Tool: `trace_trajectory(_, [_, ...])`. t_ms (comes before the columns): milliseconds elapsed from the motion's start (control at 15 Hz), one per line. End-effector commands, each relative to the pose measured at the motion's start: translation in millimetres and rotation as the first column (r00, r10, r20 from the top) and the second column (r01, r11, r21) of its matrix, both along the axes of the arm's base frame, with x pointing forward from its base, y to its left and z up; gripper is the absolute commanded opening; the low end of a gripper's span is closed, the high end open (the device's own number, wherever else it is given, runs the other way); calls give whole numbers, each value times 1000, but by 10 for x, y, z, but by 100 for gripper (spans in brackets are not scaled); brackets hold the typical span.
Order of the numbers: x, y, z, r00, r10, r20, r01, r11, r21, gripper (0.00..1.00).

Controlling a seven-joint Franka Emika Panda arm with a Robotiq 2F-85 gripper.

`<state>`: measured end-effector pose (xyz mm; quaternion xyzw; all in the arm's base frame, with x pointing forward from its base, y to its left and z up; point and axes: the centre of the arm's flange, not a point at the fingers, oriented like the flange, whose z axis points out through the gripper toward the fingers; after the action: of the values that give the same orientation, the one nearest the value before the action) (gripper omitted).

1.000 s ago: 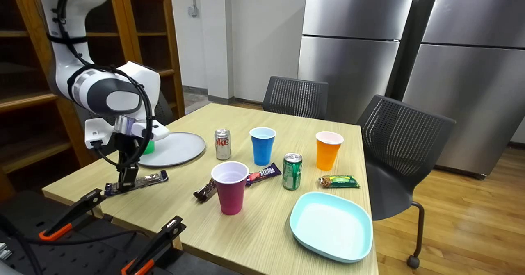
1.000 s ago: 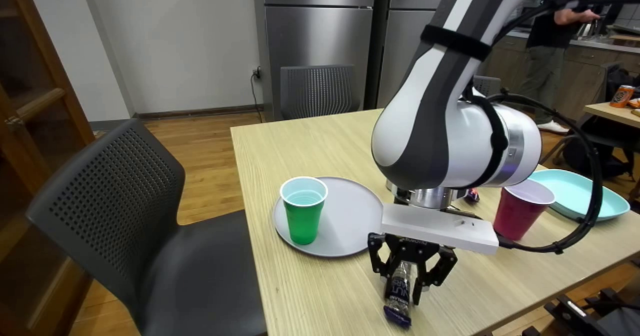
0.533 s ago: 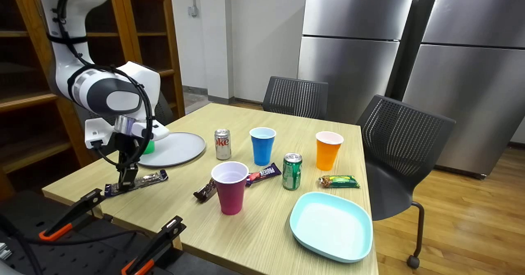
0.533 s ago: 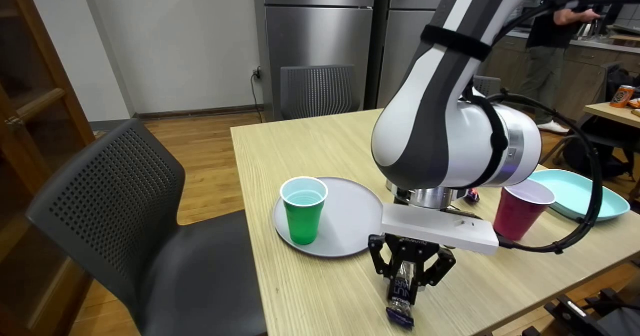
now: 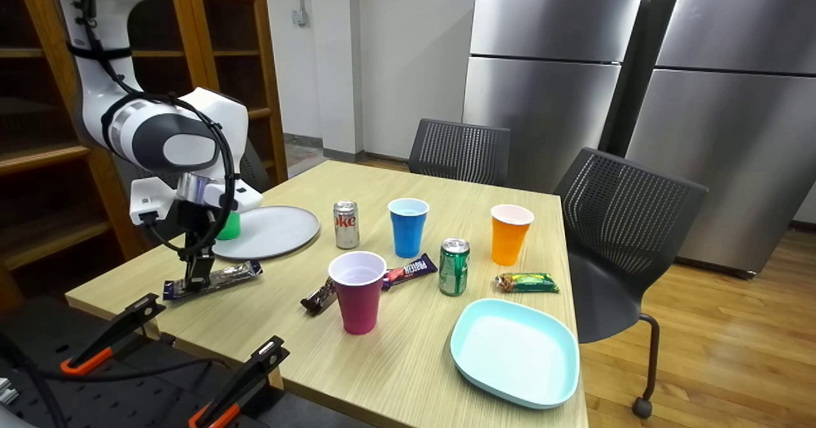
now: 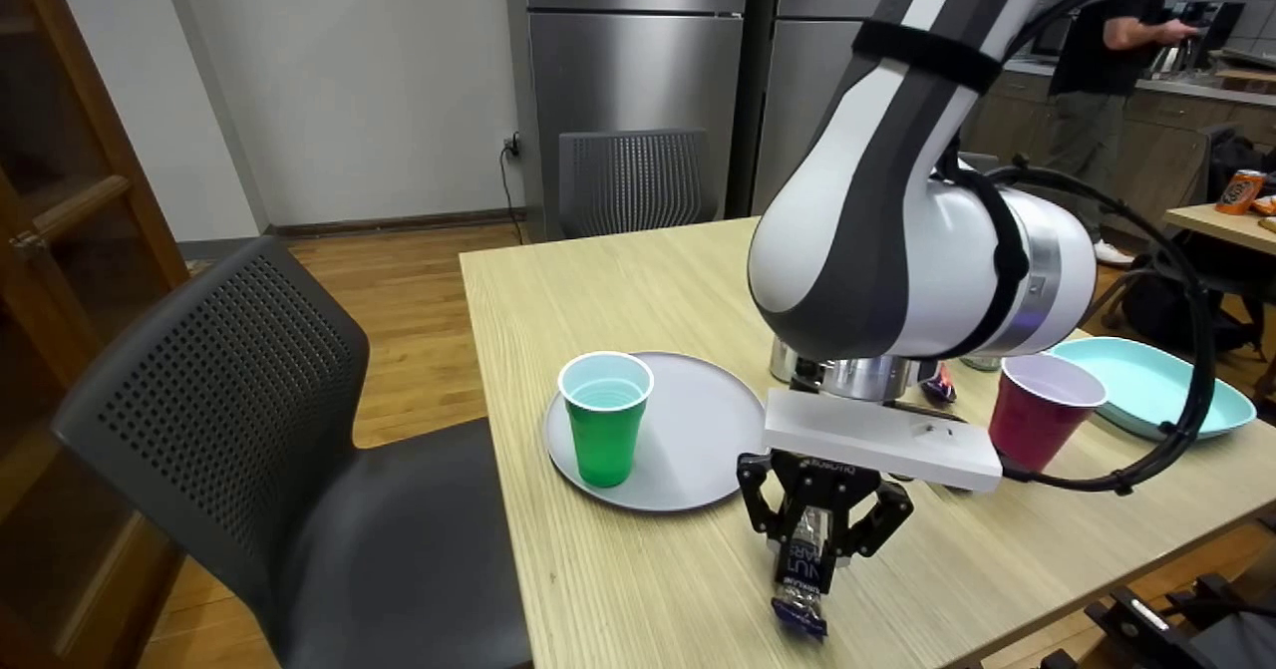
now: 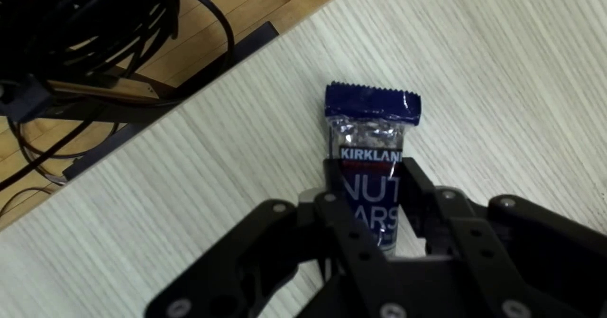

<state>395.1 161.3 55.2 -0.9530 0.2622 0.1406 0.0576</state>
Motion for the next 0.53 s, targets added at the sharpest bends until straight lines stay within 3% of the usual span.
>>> trace_trajectory(0, [-99, -47, 279, 999, -40, 15, 40, 999, 6, 9])
trace_trajectory(467, [27, -238, 604, 996, -80, 46, 79, 997, 15, 9])
